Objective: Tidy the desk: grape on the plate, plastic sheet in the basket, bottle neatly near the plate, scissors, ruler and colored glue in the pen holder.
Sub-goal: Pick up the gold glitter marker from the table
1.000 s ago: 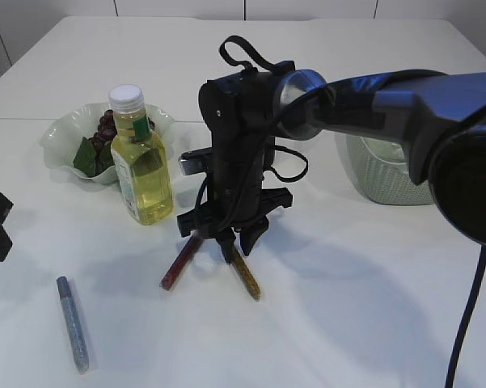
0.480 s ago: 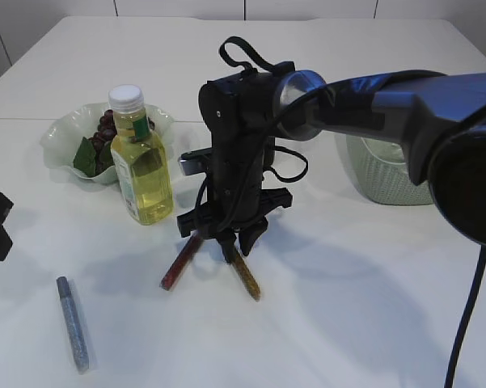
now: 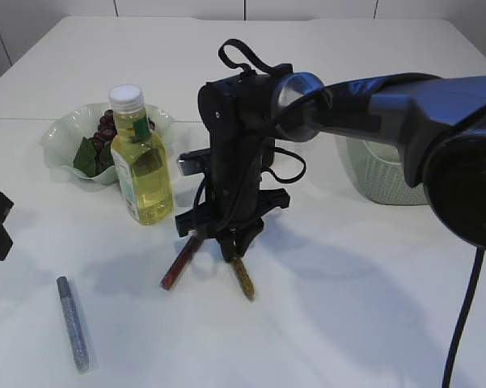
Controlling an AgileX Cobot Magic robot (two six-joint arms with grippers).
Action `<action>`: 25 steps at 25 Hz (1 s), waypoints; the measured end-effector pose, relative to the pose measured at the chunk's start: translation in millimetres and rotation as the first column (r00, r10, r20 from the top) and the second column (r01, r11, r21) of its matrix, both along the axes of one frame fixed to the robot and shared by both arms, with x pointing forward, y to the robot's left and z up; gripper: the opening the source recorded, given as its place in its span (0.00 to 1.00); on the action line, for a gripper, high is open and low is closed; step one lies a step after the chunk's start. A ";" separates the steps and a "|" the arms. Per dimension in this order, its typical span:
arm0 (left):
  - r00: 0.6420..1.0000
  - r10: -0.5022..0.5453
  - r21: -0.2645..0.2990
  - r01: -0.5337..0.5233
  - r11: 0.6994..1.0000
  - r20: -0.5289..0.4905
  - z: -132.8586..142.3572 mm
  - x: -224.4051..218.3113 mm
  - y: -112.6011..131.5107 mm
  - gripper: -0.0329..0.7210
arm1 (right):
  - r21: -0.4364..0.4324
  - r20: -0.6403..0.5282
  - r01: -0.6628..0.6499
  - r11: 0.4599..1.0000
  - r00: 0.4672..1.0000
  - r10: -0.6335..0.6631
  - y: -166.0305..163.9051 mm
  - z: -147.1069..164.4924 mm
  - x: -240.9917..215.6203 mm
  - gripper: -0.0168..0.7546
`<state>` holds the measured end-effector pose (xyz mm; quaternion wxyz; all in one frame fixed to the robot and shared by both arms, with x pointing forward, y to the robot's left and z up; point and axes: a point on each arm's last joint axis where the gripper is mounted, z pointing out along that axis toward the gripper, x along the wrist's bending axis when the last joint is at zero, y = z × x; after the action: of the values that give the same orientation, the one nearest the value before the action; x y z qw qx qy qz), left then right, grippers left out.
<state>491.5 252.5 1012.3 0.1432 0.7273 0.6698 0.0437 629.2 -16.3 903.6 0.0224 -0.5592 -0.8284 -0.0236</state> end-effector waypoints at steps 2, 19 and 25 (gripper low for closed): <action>1.000 0.000 0.000 0.000 1.000 0.000 0.0 0.0 0.0 0.45 | 0.008 0.010 0.000 1.000 1.000 0.000 1.2 3.2 1.6 0.21; 1.000 0.000 0.000 0.000 1.000 0.001 0.0 0.1 0.0 0.45 | 0.028 0.008 -0.019 0.999 1.000 0.019 3.5 7.6 2.1 0.16; 1.000 0.000 0.000 0.000 1.000 0.001 0.0 0.1 0.0 0.45 | 0.049 0.006 -0.056 0.997 0.998 0.056 4.5 10.9 1.8 0.16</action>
<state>491.6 252.5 1012.3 0.1437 0.7272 0.6698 0.0442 631.1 -11.8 914.5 0.0348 -0.5351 -0.8429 -0.0447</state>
